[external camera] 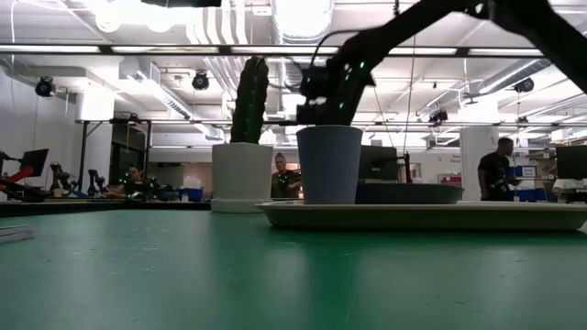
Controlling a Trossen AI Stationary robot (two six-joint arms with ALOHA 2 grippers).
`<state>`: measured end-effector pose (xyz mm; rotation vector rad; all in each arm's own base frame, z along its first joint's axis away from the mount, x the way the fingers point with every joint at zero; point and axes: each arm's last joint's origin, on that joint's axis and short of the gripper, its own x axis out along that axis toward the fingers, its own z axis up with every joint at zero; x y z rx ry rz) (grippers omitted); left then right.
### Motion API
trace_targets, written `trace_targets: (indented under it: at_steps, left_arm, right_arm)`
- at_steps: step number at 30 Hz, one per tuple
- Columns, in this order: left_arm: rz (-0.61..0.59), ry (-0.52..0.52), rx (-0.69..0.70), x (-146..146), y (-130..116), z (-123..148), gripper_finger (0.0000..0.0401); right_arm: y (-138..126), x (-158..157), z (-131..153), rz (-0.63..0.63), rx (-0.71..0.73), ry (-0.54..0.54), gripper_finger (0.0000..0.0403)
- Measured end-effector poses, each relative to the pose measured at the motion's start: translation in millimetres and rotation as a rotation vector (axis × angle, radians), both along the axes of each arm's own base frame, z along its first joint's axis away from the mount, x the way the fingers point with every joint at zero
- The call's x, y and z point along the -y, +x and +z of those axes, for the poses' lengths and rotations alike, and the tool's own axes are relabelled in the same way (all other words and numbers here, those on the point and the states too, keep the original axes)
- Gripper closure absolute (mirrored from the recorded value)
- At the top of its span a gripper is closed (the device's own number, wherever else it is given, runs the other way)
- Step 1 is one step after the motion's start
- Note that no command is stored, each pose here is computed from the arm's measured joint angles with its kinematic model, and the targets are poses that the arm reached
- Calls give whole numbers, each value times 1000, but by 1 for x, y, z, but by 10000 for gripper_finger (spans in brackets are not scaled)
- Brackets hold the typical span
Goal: Pick and place plate/cup/fork/spoon on tray
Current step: Adjust the blue plate on the white serving tray
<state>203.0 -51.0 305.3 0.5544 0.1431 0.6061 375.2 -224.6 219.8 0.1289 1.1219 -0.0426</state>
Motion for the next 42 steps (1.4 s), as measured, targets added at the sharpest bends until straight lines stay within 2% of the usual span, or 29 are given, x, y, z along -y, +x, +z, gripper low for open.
trace_targets:
  at_steps: [7,11,14,21,28,36,42]
  left_arm:
    - [-1,-35,22,0,0,-1,295]
    - [-9,-101,63,1,0,-2,295]
    - [-25,-125,75,4,-1,-2,295]
    - [-59,-169,102,11,-3,-2,295]
    - [-65,-171,102,12,-3,-2,295]
    - [-65,-171,103,12,-3,-2,295]
    - [-64,-168,101,12,-3,-2,295]
  right_arm:
    - [-32,-36,47,6,-2,17,394]
    - [-54,-66,59,2,76,-1,394]
    - [-68,-91,56,3,164,-15,394]
    - [-98,-124,23,-46,297,-25,394]
    - [-123,-126,-29,-196,227,-136,394]
    - [-127,-127,-83,-239,208,-122,394]
    - [-119,-119,-94,-293,156,-214,394]
